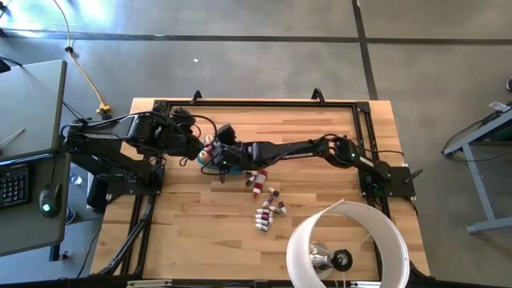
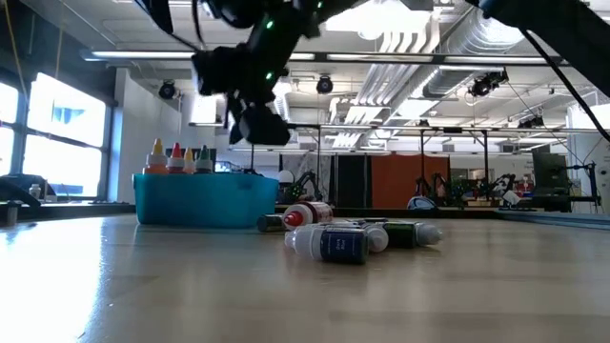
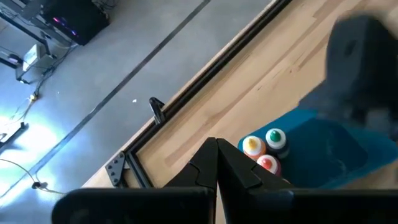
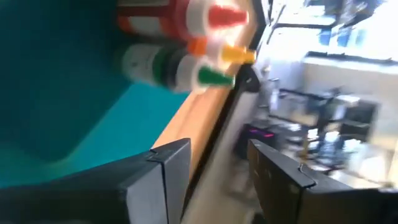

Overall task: Pick & Place food coloring
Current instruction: Put the large red food coloring bottle into the blue bin

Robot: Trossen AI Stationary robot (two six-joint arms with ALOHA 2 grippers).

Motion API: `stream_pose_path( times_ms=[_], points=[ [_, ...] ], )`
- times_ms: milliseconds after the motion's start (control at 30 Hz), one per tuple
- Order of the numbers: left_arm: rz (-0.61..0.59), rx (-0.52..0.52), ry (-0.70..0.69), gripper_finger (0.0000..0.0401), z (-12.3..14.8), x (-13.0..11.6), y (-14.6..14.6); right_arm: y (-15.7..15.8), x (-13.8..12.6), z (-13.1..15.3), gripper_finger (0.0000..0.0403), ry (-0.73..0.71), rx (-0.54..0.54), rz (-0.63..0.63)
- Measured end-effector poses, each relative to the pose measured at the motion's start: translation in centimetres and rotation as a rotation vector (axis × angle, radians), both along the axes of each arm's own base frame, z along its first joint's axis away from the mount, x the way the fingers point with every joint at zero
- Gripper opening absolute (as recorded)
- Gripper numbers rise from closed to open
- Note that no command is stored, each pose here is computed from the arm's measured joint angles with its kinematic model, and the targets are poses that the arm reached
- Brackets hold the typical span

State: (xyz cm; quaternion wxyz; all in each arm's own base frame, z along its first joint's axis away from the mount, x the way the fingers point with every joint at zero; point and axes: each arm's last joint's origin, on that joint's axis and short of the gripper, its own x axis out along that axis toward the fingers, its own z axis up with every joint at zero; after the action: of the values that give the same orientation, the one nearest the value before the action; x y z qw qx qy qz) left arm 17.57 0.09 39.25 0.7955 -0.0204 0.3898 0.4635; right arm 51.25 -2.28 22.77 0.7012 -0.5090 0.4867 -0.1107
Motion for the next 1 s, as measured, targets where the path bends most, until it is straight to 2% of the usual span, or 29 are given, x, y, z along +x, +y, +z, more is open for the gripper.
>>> stream_pose_path(
  times_ms=[100,233,333,433,533,633,733,800,867,933,1000],
  points=[
    [-0.004,-0.019,0.001,0.0,0.0,0.0,0.0,0.7,-2.0,2.3,0.0147,-0.012,0.132,-0.049],
    [-0.008,-0.043,0.001,0.0,-0.1,0.0,-0.1,1.8,-5.3,6.3,0.0145,-0.025,0.399,-0.087],
    [0.001,-0.049,-0.01,0.0,-0.1,0.0,-0.1,2.4,-7.6,8.6,0.0146,0.017,0.674,-0.036],
    [0.002,-0.049,-0.011,0.0,-0.1,0.0,-0.1,3.2,-9.3,9.6,0.0145,0.128,0.938,0.06],
    [0.003,-0.051,-0.012,0.0,-0.1,0.0,-0.1,4.2,-10.0,9.9,0.0142,0.206,1.118,0.111],
    [0.001,-0.06,-0.011,0.0,-0.1,0.0,-0.1,5.4,-10.4,8.5,0.014,0.285,1.157,0.118],
    [0.0,-0.063,-0.011,0.0,-0.1,0.0,-0.1,6.4,-10.7,5.4,0.014,0.373,1.149,0.081],
    [-0.001,-0.063,-0.01,0.0,-0.1,0.0,-0.1,7.1,-10.5,3.2,0.0139,0.383,1.134,0.1],
    [0.0,-0.061,-0.01,0.0,-0.1,0.0,-0.1,7.7,-10.2,1.4,0.0139,0.351,1.081,0.159],
    [0.001,-0.058,-0.011,0.0,-0.1,0.0,-0.1,8.1,-9.8,-0.1,0.0139,0.305,0.977,0.198],
    [0.004,-0.059,-0.014,0.0,-0.1,0.0,-0.1,8.0,-9.5,-1.4,0.0139,0.238,0.869,0.183]
  ],
)
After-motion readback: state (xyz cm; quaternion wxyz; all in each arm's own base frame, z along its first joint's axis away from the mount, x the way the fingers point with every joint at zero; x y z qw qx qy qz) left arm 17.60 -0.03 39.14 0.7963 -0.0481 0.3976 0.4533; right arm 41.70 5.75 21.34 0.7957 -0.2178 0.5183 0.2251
